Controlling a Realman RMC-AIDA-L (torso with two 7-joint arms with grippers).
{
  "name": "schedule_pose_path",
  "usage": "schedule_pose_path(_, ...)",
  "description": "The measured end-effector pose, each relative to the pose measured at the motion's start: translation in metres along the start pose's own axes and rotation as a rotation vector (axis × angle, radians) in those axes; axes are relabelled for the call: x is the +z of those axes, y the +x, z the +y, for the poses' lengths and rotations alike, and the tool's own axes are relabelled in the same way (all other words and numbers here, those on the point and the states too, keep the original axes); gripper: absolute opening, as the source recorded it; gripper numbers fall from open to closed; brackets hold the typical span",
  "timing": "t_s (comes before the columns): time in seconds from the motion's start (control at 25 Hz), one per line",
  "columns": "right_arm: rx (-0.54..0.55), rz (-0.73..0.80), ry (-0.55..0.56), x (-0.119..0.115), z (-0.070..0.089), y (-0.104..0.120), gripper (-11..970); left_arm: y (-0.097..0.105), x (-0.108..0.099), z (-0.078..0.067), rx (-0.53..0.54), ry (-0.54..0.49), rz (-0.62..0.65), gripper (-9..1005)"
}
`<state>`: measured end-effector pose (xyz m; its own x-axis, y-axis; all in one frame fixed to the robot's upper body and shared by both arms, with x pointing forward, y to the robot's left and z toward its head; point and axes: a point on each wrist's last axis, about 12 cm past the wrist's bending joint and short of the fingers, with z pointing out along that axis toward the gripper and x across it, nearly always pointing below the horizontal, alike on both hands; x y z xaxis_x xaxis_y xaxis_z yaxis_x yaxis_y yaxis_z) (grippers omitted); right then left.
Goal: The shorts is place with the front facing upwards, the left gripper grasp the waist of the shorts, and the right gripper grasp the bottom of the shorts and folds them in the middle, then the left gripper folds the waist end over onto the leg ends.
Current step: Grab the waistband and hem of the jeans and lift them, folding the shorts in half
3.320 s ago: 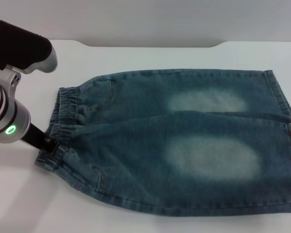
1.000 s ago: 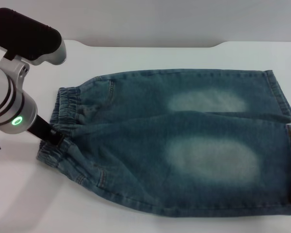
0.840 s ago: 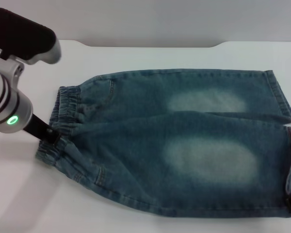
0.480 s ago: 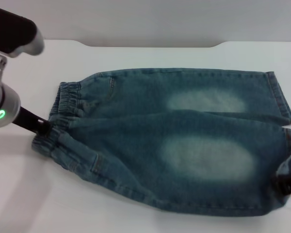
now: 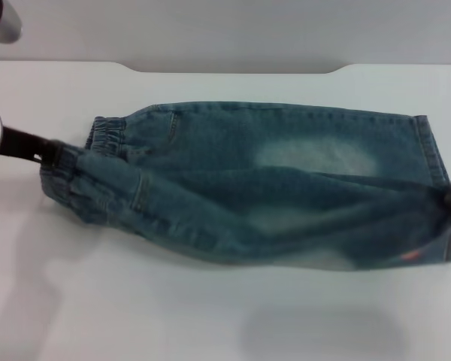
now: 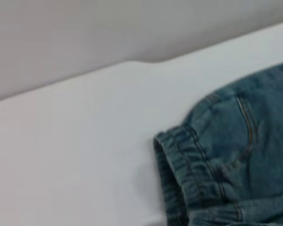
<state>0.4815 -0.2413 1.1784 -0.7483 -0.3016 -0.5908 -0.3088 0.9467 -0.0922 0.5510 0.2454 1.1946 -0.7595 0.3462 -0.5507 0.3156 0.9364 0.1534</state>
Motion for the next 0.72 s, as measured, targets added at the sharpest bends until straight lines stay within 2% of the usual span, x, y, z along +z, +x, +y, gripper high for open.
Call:
schedule_pose_path(0.24, 0.022, -0.251, 0.087, -0.002, -0.016, -0.012, 44, -0.003, 0.001, 0.003, -0.017, -0.012, -0.079, 24)
schedule_pose_path(0.48, 0.060, -0.525, 0.159, 0.000, -0.030, -0.017, 47, -0.006, 0.006, 0.000, -0.022, -0.012, -0.173, 24)
schedule_pose_path(0.72, 0.058, -0.577, 0.172, 0.021, -0.034, -0.011, 49, -0.008, 0.024, -0.013, 0.004, 0.009, -0.235, 23)
